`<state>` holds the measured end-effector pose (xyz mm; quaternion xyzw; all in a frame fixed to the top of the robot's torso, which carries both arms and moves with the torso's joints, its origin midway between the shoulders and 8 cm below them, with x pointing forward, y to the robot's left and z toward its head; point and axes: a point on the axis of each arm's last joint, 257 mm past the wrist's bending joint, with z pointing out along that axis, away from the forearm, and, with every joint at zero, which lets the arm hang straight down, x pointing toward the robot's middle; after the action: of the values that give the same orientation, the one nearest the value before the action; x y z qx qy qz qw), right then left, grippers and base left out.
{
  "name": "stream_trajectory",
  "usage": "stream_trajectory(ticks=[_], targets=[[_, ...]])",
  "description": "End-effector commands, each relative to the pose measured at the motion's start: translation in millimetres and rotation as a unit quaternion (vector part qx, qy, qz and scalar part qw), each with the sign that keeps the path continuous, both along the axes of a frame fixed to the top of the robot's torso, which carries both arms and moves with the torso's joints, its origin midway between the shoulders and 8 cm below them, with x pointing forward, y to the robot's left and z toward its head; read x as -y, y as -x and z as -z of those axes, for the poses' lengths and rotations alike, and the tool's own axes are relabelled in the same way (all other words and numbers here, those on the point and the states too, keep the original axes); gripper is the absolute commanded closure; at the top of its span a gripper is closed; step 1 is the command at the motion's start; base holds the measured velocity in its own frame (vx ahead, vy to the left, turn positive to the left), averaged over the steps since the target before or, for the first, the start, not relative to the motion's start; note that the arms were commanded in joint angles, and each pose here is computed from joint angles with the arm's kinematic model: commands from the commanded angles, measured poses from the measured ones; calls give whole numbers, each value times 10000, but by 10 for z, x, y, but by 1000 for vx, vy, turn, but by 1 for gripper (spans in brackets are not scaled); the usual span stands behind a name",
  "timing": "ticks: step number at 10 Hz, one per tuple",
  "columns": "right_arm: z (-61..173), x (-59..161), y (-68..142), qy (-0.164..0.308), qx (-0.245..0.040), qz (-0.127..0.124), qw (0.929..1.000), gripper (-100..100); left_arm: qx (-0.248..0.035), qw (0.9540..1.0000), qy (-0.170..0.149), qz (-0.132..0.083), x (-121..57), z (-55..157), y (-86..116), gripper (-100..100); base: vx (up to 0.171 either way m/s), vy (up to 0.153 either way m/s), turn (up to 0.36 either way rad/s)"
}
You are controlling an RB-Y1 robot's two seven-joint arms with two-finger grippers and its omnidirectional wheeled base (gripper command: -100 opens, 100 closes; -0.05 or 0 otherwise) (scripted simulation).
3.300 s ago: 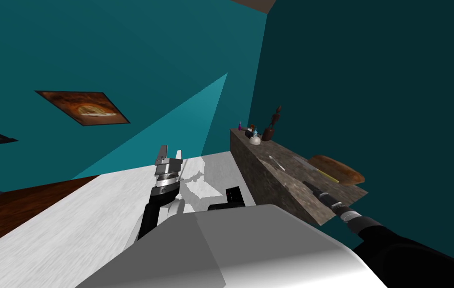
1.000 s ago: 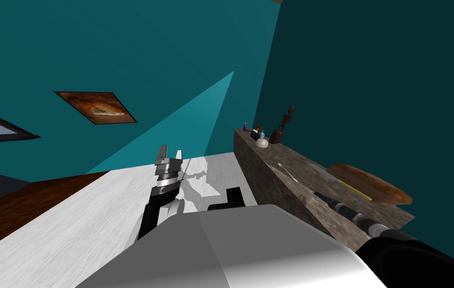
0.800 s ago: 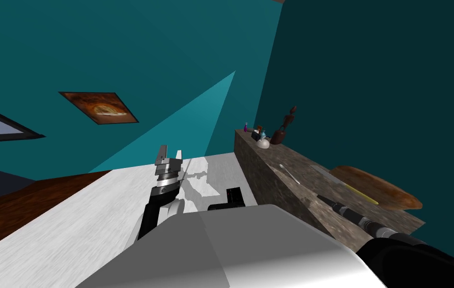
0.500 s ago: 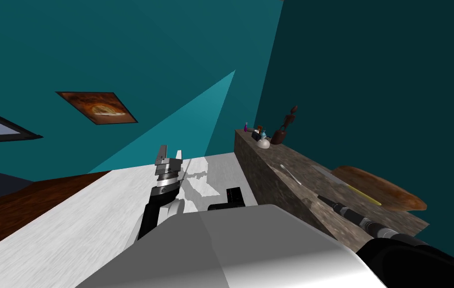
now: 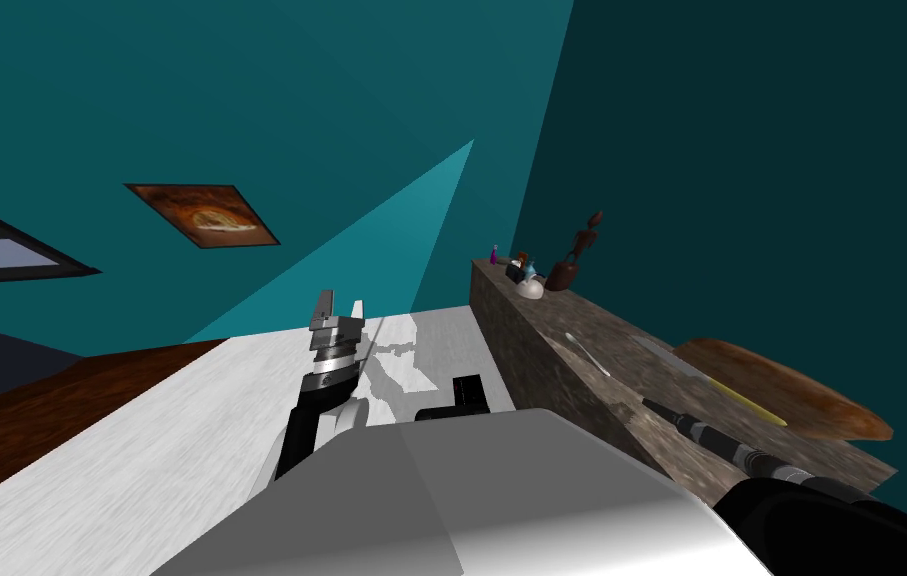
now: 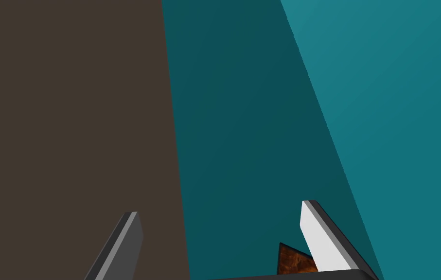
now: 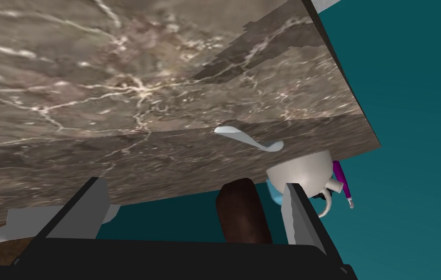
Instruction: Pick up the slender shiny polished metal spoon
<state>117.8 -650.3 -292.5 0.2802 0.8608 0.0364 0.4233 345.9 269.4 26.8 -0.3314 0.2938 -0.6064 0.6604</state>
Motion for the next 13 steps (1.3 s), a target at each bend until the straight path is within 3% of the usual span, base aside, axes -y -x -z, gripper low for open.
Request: stream_trajectory(ticks=[1,4,5,10,11,13], targets=[[-2,-1,3,2,-3,-1,10000,-100,0,10000,0,0,0,0,0,0,27,11,8],[-2,-1,3,2,-3,-1,10000,-100,0,10000,0,0,0,0,0,0,21,6,10],[52,79,191,168,-361,-96,9992,-100,0,10000,0,0,0,0,0,0,35,2,38],[52,79,191,168,-361,-96,9992,-100,0,10000,0,0,0,0,0,0,35,9,13],[103,147,384,316,-715,-200,9967,-100,0,10000,0,0,0,0,0,0,51,-6,84],[103,147,384,316,-715,-200,9967,-100,0,10000,0,0,0,0,0,0,34,-20,85]])
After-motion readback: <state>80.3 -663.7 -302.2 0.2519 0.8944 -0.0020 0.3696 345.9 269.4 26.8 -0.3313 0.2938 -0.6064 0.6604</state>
